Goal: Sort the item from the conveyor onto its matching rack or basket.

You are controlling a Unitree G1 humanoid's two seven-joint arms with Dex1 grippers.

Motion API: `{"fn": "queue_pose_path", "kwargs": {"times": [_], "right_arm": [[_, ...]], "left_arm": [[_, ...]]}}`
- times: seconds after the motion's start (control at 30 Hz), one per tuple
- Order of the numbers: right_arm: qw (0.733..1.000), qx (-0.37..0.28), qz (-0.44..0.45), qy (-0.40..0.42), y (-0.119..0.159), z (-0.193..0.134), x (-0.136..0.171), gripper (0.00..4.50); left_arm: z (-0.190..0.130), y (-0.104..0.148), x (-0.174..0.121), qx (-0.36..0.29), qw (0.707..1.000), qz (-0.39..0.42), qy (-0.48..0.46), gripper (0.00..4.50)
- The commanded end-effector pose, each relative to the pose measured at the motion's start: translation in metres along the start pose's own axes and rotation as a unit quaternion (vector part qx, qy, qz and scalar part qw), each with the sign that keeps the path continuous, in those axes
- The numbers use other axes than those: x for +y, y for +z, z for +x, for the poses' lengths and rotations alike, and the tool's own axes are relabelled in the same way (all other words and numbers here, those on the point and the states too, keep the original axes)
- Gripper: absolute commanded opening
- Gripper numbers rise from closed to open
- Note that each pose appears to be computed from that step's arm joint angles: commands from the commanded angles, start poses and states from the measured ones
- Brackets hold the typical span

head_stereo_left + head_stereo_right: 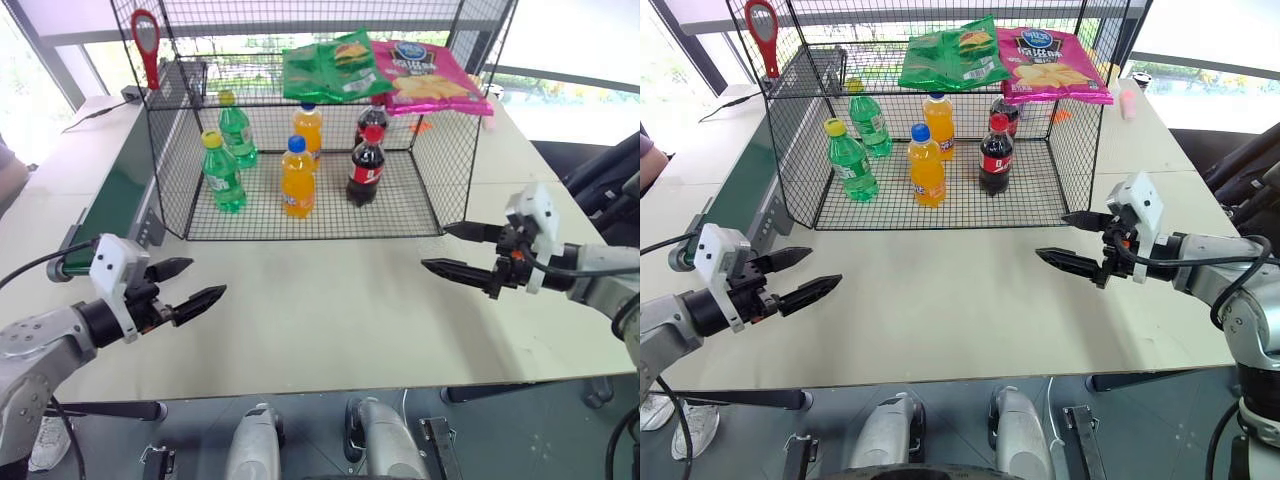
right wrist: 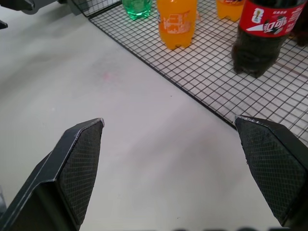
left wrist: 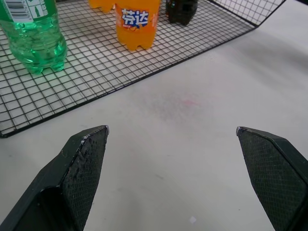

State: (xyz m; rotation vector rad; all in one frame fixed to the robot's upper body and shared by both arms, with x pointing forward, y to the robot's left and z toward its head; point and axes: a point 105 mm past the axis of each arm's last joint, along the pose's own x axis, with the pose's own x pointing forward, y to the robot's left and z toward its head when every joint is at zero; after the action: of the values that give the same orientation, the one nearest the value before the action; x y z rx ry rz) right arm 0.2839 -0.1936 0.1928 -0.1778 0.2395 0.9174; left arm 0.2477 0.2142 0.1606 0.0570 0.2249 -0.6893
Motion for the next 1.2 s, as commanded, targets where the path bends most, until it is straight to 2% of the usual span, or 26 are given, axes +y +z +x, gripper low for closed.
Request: {"fn": "queue_pose_path", "kwargs": {"times": [0.03,0.37,0.6,1.2], "right_arm": [[1.000,-0.010,-0.023,0.007,0.006,0.003,0.007,4.50],[1.000,-0.010,-0.026,0.006,0.006,0.006,0.007,4.50],[1.000,-0.009,-0.028,0.004,0.005,0.008,0.008,4.50],[0.999,-0.012,-0.031,-0.007,0.007,0.011,0.006,4.50]], "left_arm": [[0.000,0.012,-0.008,-0.012,1.000,0.005,-0.019,4.49],[0.004,0.012,-0.009,-0.006,1.000,0.012,-0.015,4.49],[0.010,0.010,0.009,0.000,0.997,0.061,0.057,4.49],[0.012,0.011,0.002,-0.011,0.999,0.037,0.016,4.49]]}}
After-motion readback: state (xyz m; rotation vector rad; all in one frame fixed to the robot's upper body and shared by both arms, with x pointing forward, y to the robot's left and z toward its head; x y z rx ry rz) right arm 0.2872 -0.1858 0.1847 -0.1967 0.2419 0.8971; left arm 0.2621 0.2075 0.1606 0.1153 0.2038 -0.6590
